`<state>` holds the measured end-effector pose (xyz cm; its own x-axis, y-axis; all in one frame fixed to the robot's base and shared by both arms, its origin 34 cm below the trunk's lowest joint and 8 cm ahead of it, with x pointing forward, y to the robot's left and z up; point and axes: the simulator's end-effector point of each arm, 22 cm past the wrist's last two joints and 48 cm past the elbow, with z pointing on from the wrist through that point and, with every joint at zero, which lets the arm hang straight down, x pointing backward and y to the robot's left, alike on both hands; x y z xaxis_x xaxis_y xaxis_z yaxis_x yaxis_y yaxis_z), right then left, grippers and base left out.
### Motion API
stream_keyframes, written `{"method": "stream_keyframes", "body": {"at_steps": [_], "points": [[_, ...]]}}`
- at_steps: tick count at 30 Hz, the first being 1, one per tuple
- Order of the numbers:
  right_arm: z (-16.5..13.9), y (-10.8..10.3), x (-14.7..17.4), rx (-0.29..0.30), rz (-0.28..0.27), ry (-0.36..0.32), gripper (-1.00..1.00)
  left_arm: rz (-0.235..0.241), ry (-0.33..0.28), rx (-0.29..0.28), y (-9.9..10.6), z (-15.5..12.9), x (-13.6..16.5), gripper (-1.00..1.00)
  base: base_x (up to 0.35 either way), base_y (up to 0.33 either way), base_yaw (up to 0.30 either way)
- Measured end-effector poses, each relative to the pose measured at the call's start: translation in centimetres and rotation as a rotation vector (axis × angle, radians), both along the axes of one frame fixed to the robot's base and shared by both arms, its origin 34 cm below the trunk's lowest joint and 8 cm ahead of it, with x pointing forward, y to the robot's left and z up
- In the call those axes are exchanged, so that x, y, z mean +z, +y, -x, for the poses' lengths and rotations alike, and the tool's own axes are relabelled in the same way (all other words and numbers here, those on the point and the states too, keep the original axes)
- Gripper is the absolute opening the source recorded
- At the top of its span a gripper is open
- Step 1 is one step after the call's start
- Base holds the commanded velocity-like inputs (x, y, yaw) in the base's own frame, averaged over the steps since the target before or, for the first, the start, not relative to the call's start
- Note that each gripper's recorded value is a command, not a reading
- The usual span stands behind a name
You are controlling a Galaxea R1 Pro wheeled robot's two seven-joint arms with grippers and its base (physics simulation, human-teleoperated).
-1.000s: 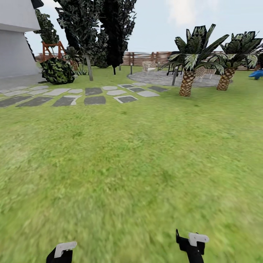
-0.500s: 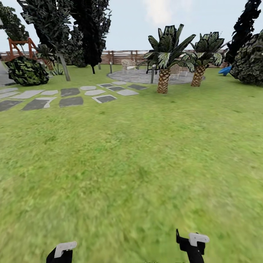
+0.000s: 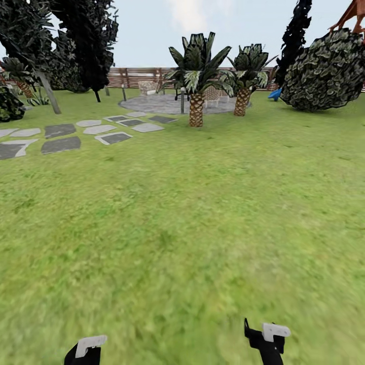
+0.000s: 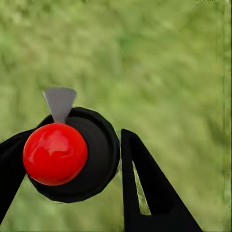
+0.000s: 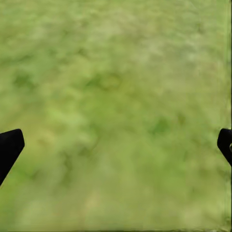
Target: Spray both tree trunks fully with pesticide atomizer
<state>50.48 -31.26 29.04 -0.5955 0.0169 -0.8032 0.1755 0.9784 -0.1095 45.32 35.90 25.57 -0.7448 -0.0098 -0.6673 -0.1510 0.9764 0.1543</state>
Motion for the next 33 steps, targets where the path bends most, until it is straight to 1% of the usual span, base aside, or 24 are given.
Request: {"method": "stream_keyframes", "body": {"at_steps": [33], "points": [[0.57, 0.00, -0.77, 0.000, 0.000, 0.019, 1.00, 0.000, 0.018, 0.000, 0.00, 0.62, -0.65, -1.00, 0.000, -0.308, -0.288]]}}
